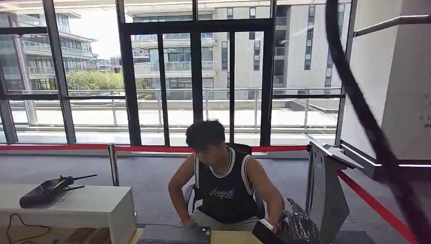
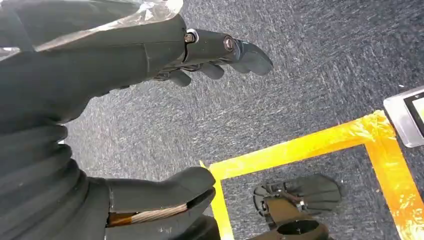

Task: Pass the card to the sensor for recognition and then transmit it.

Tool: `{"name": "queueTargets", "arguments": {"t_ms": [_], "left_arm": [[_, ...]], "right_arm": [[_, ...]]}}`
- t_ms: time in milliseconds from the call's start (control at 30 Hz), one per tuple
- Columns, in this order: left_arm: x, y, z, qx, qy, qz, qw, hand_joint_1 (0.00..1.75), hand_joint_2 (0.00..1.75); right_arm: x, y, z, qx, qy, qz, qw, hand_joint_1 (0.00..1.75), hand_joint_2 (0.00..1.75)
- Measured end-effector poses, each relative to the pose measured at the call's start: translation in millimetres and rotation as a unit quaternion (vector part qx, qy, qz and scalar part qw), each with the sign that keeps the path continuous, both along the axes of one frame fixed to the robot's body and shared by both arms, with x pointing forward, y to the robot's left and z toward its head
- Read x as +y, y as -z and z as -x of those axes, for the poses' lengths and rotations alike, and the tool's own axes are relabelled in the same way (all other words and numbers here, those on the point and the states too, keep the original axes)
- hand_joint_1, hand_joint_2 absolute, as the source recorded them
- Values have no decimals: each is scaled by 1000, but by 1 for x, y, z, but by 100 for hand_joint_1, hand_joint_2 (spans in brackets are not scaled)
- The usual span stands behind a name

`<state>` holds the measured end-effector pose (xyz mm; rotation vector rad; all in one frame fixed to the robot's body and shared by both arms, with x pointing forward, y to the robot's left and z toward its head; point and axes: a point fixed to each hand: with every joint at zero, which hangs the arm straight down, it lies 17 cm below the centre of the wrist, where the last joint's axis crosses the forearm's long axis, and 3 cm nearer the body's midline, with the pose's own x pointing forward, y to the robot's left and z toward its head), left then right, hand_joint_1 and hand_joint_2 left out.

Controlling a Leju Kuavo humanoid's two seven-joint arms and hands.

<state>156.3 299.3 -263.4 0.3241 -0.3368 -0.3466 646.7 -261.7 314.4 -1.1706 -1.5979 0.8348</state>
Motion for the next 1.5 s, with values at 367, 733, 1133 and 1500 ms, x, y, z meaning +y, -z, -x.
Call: {"name": "queueTargets", "arguments": {"t_ms": [367,733,1133,1500], "left_arm": [[-1,0,1,0,3,0,1000,0,175],[4,2,13,-6,-28,1,1000,0,175],[19,8,44,20,-84,-10,996,0,175],[32,8,55,38,-132,-26,990,0,175]], "right_arm": [[6,14,-14,30,18,41,999,0,0],[15,-50,-6,-110,30,240,964,0,0],[-209,-33,69,-142,222,273,925,0,0],[-417,62,232,-58,410,249,875,0,0]]}}
